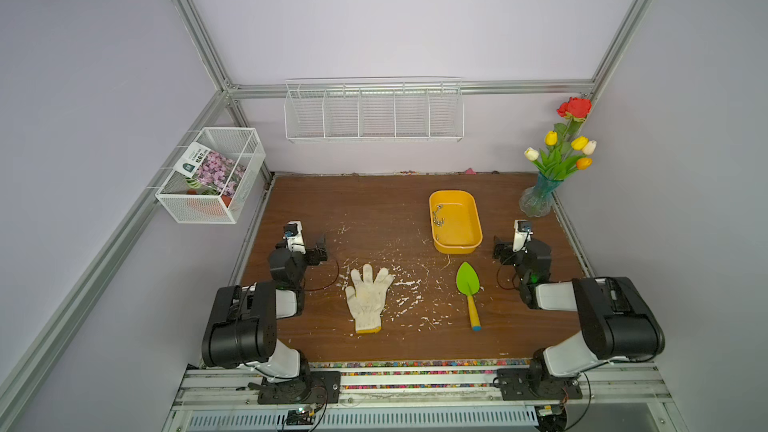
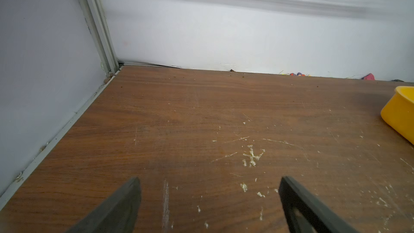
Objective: Take out the screws from the storage box
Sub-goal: Pick up the distractor from the center of the board.
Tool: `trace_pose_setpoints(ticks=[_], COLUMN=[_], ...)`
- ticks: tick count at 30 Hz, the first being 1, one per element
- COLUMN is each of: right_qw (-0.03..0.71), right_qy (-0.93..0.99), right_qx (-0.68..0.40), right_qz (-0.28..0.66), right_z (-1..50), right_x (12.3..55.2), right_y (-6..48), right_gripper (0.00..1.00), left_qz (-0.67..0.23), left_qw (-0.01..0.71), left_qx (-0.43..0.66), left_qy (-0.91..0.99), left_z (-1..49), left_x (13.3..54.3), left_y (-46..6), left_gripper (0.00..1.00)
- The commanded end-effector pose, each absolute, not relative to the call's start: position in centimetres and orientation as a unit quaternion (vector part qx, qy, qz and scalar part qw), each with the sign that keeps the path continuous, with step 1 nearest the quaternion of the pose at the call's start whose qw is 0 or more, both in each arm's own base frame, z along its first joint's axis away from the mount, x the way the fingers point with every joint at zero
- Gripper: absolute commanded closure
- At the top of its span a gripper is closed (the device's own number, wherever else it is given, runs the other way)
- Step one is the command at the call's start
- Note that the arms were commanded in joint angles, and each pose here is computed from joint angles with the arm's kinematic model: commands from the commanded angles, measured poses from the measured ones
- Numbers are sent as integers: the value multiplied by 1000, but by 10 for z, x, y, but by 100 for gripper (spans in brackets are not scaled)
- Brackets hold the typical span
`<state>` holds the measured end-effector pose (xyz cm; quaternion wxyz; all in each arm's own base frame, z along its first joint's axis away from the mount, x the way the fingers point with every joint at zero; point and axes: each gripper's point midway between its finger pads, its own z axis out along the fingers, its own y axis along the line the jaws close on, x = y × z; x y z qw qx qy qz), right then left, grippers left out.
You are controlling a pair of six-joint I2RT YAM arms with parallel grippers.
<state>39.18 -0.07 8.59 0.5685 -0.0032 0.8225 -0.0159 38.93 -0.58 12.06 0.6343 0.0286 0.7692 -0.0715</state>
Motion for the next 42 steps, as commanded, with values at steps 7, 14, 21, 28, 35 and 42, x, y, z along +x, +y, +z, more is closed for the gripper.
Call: trace_pose_setpoints(ticks=[7,14,21,28,35,42], right_qw=[580,580,579,579,591,577], right_qy=[815,815,815,815,806,816], right_qx=[-8,-7,-6,-6,5,-8], right_qz=[-15,-15,-14,-14,-20,-33], right_z=[93,93,92,92,97,134], right_x=[397,397,397,397,393,386], right_y=[1,1,1,1,-4,6], right_gripper=[1,1,1,2,2,2], left_qz=[-71,-71,-71,-71,-53,0], left_qw=[637,637,638,638,644,653], left_qx=[23,23,23,23,19,27], left_qy=[767,767,767,767,763,757], left_z=[124,124,124,124,126,162], left_x=[394,394,394,394,392,384], left_y=[-4,-4,-4,-4,-5,-16], left_gripper=[0,0,0,0,0,0])
